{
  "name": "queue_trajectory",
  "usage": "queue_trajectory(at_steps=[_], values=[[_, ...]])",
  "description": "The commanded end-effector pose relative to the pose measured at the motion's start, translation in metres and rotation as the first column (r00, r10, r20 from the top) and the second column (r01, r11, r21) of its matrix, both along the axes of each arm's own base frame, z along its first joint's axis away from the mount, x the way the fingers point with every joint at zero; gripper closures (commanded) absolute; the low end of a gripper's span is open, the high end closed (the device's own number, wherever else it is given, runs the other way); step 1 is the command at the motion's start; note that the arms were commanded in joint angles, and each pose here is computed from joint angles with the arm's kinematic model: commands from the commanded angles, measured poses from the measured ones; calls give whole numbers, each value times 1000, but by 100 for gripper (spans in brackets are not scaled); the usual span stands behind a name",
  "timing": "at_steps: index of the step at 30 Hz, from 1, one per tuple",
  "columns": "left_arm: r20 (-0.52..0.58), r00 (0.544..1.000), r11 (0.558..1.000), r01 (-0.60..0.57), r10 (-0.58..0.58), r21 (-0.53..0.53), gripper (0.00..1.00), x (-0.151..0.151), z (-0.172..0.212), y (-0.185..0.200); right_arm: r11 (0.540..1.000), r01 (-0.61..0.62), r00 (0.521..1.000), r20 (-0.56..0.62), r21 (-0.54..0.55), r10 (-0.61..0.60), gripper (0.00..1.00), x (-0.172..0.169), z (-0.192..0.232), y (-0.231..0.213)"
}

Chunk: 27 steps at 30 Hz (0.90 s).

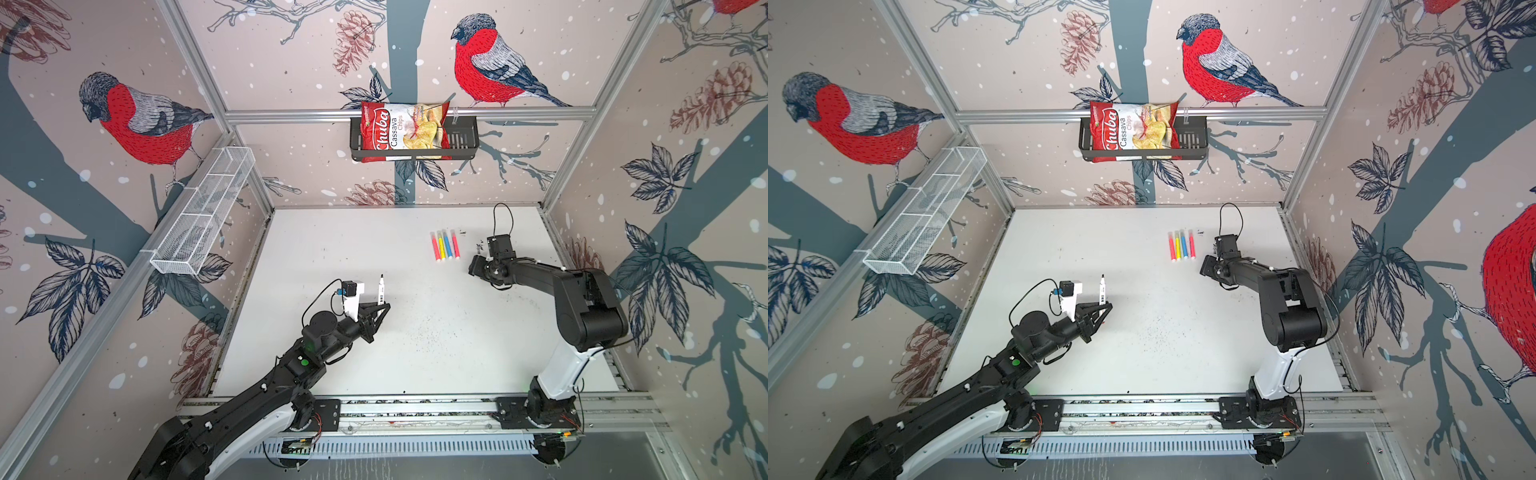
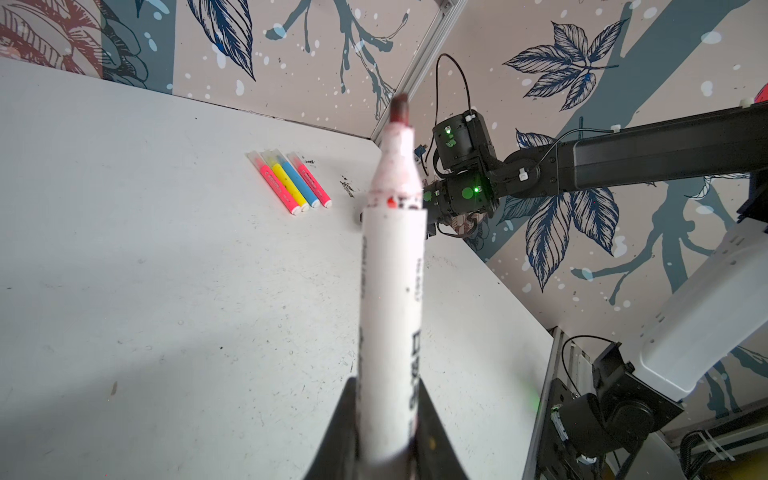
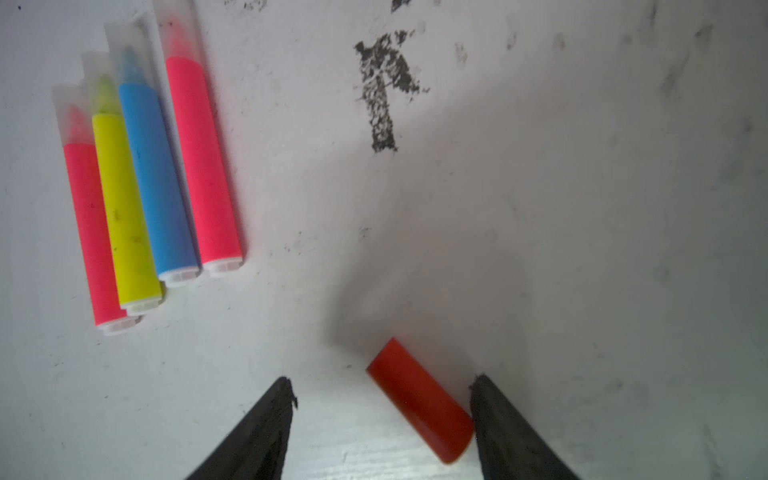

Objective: Insert the pens into the pen caps
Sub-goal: 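Lower the open right gripper over the red cap beside the highlighters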

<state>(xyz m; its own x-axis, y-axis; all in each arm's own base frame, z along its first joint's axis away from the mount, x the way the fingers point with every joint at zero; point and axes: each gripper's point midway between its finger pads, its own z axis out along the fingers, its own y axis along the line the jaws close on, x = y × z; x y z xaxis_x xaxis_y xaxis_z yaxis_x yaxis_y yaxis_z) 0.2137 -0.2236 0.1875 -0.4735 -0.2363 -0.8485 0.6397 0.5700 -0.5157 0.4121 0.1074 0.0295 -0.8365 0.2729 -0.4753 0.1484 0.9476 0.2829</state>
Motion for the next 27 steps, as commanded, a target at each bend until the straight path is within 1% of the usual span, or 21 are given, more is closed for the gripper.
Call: queue_trajectory(at_steps=[1,5,8,10,17,22,27], values=[[16,1000,1000,-7,8,-8,100,1,3,1,999,-9,1000,-16,37,9,31,-13,1,13],[20,1000,1000,-2,2,-14,100,1,5,0,995,-66,998,8,75,66,31,-17,8,36],[19,1000,1000,2,-1,-16,100,0,5,0,984,-142,989,47,109,137,31,-17,19,58],[19,1000,1000,1,-1,-17,100,-1,6,1,983,-150,988,44,106,146,31,-15,23,61],[28,999,1000,-22,23,-22,100,-3,7,8,989,-135,988,78,61,130,31,-4,44,52],[31,999,999,-25,26,-22,100,-4,7,9,994,-105,992,67,23,103,31,-7,42,41],[33,999,1000,-23,24,-20,100,-4,7,8,998,-60,997,55,7,60,31,-13,37,24]])
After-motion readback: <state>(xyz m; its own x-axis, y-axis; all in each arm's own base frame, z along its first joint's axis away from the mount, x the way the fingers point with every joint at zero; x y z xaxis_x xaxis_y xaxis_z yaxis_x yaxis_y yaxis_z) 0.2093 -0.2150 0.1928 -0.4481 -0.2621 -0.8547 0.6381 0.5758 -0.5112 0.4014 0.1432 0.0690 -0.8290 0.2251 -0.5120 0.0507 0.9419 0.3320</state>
